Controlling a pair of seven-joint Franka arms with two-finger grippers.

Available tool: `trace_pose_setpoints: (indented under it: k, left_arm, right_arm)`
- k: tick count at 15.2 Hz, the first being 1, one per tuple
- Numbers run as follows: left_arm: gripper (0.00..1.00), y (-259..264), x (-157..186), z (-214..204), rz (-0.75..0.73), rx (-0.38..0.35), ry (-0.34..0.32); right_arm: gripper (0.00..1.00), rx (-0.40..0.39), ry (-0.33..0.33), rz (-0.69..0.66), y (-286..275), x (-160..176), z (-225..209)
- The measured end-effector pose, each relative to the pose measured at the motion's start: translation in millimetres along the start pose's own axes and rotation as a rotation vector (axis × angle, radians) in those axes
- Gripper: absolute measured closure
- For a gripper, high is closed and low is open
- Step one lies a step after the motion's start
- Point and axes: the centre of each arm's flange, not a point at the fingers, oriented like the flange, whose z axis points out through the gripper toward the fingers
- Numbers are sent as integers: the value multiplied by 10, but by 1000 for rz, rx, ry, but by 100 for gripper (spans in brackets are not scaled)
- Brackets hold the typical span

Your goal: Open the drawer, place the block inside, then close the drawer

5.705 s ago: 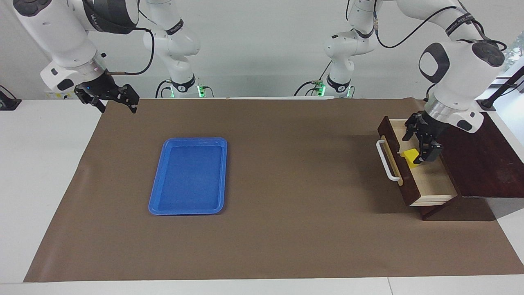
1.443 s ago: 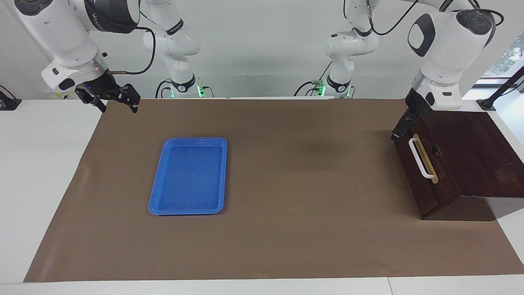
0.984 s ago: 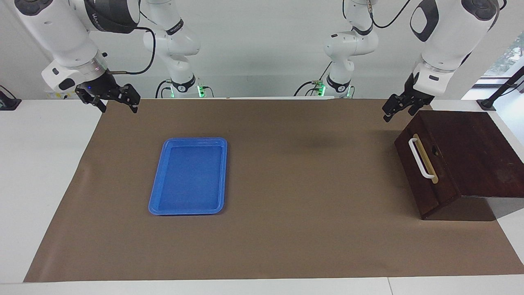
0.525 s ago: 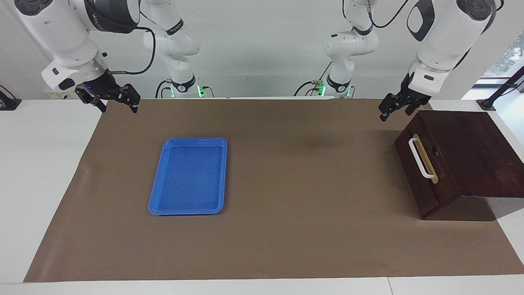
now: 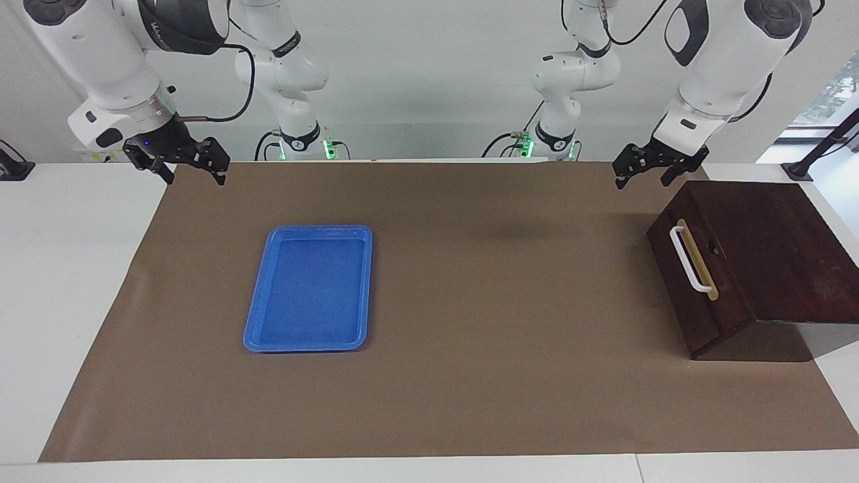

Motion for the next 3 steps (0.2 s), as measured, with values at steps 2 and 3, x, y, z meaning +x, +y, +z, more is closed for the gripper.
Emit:
trace_pose_setpoints:
  k: [2,3]
  left_arm:
    - [0,1,0,0,4,0,0]
    - [0,2,0,0,5,0,0]
  right_arm:
    - [0,0,0,0,0,0,0]
    - [0,0,0,0,0,0,0]
